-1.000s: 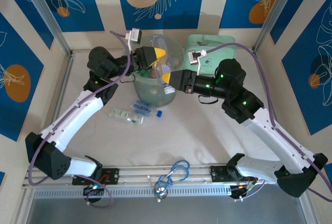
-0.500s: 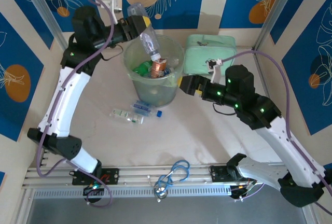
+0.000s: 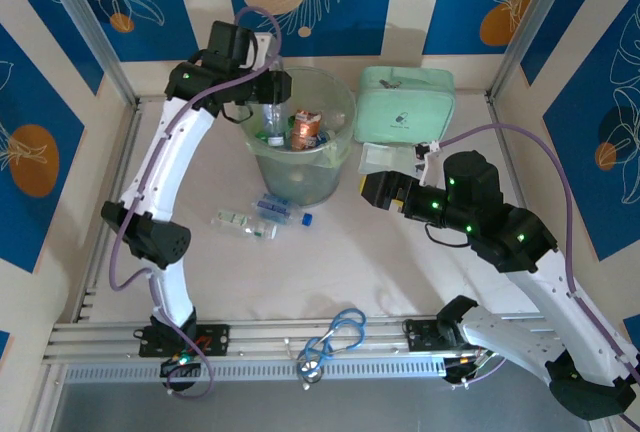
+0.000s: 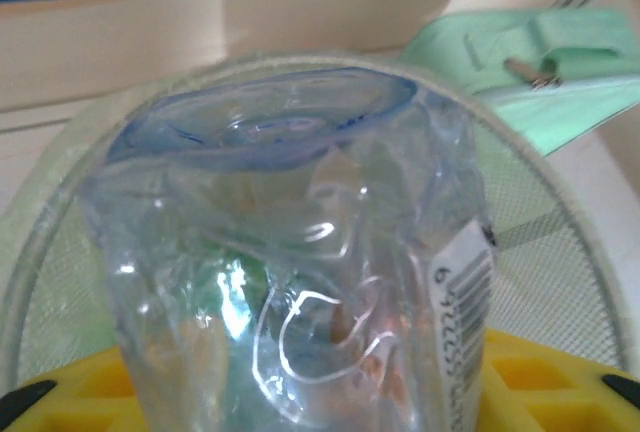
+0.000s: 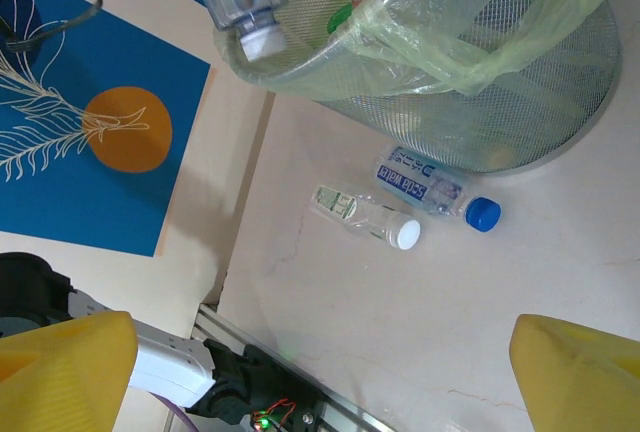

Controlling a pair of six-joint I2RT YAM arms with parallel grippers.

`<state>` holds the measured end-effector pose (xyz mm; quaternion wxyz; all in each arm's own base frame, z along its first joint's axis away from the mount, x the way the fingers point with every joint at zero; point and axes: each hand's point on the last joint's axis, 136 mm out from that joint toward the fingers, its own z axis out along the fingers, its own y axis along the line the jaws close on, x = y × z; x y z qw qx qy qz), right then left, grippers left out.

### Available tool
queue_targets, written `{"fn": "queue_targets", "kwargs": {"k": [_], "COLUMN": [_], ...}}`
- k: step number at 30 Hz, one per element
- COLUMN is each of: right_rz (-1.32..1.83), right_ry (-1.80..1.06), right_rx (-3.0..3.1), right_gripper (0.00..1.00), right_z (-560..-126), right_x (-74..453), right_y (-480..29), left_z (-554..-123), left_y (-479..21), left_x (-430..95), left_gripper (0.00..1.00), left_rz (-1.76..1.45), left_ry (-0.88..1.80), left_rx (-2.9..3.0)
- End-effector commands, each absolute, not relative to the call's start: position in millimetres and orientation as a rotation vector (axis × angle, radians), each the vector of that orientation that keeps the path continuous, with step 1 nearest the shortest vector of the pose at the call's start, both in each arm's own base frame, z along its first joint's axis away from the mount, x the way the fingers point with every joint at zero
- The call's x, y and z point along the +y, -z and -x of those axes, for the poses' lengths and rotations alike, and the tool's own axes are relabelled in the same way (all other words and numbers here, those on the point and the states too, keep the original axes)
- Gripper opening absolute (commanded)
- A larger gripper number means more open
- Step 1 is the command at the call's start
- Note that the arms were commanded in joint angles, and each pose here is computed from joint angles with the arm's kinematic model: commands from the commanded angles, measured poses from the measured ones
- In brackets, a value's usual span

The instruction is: Put the plastic bottles in the bin

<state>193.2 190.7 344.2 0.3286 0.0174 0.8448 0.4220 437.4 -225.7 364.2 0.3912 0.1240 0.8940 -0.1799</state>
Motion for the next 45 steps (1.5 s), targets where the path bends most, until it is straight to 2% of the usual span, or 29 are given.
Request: {"fn": "queue_targets", "kwargs": {"k": [1, 3, 5, 7, 13, 16, 19, 26, 30, 35, 45], "right_rz": [-0.056, -0.054, -0.053, -0.053, -0.024, -0.006, 0.024, 0.124, 0.207, 0.283, 0.295], "right_ry": [-1.094, -1.091, -1.089, -1.089, -1.095, -1.073, -1.06, -1.035, -1.025, -0.959, -0.952], "right_rx": [2.214, 2.217, 2.218, 2.217, 2.229, 2.248, 2.262, 2.302, 2.338, 2.378, 2.428], "right_gripper": [0.96, 0.96, 0.96, 0.96, 0.95, 0.95, 0.94, 0.94, 0.94, 0.93, 0.93], "right_z": [-193, -193, -193, -193, -194, -194, -192, -184, -177, -171, -169], "right_x": [188, 187, 187, 187, 193, 197, 203, 224, 239, 254, 269], "right_y": [-344, -343, -343, -343, -339, -331, -323, -307, -299, -284, -261], "left_z": [-433, -434, -434, -431, -416, -397, -371, -304, -275, -273, -287], "left_y": [-369, -361, -355, -357, -397, -415, -409, -296, -225, -167, -113], "left_x": [-213, -213, -214, -218, -198, -167, -125, -49, -43, -62, -71], "left_gripper": [0.6, 0.8, 0.9, 0.93, 0.92, 0.92, 0.9, 0.84, 0.82, 0.78, 0.87], "left_rz": [-0.363, -0.385, -0.397, -0.411, -0.277, -0.143, 0.041, 0.54, 0.806, 0.972, 1.201], "left_ry": [0.294, 0.247, 0.213, 0.219, 0.204, 0.145, 0.136, 0.325, 0.48, 0.644, 0.666], "left_rx": [2.261, 2.277, 2.29, 2.285, 2.206, 2.167, 2.16, 2.306, 2.394, 2.463, 2.492]}}
